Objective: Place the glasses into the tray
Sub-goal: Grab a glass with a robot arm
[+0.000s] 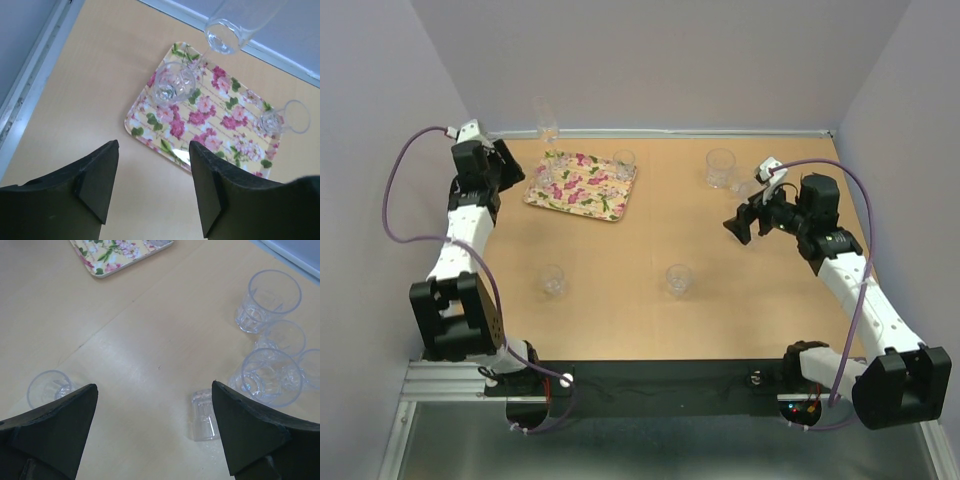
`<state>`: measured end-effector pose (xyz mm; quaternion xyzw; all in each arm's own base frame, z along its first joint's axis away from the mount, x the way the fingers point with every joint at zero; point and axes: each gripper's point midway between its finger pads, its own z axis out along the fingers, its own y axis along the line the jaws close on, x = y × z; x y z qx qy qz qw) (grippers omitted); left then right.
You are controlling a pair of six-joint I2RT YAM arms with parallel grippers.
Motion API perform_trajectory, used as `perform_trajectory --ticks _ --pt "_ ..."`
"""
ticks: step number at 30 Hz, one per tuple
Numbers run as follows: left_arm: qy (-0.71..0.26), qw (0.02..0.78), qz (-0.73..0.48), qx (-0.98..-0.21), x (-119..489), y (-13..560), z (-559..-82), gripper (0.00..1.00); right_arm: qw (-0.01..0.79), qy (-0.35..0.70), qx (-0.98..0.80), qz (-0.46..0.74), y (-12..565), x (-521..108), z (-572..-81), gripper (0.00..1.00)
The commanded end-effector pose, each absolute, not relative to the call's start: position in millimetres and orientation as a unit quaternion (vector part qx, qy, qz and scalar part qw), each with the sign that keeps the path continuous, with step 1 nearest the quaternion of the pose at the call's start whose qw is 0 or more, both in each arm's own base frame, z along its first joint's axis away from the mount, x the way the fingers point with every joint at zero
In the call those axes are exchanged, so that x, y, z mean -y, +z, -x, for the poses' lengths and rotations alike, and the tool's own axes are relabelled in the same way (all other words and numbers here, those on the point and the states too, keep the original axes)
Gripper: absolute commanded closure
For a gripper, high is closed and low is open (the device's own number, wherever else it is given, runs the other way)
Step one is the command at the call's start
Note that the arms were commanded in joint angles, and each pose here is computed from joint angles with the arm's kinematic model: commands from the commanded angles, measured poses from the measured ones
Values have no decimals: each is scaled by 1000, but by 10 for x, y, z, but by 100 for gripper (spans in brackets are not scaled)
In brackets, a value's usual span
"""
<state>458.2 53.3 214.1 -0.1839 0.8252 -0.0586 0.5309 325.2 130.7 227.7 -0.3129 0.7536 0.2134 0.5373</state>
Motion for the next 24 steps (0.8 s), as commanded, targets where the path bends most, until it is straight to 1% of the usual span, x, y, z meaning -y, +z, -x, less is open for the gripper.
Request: perform_trajectory --ticks 1,2,4,5,7,8,9,11,15,19,24 --pt "-114 575 178 -790 -336 2421 -4295 30 563 200 -737 317 2377 -1270 -3280 0" --pt "-122 582 187 -782 -311 2437 -4131 28 562 200 -738 316 2366 -1268 -3281 0" --pt "-131 588 195 -774 -279 2449 -3956 21 563 201 -736 317 2376 -1269 -3275 0" --pt "-138 590 207 -768 -266 2435 -3787 18 563 201 -736 317 2374 -1269 -3272 0" --pt "-141 593 216 -762 -256 2421 -3622 13 565 201 -735 316 2388 -1266 -3270 0" --pt "-141 603 220 -753 -248 2494 -3482 8 567 200 -734 317 2404 -1265 -3261 0" --pt "-144 595 238 -754 -247 2388 -3392 1 567 201 -733 318 2410 -1266 -3256 0" --pt "-149 595 247 -750 -225 2354 -3255 1 568 204 -731 319 2422 -1272 -3246 0" --pt "-192 590 255 -742 -49 2289 -2969 1 565 209 -731 321 2409 -1287 -3237 0" --pt "-227 555 280 -749 86 2084 -2802 1 566 211 -730 321 2416 -1294 -3229 0" --pt "-238 493 332 -768 144 1776 -2650 1 563 214 -730 321 2399 -1301 -3230 0"
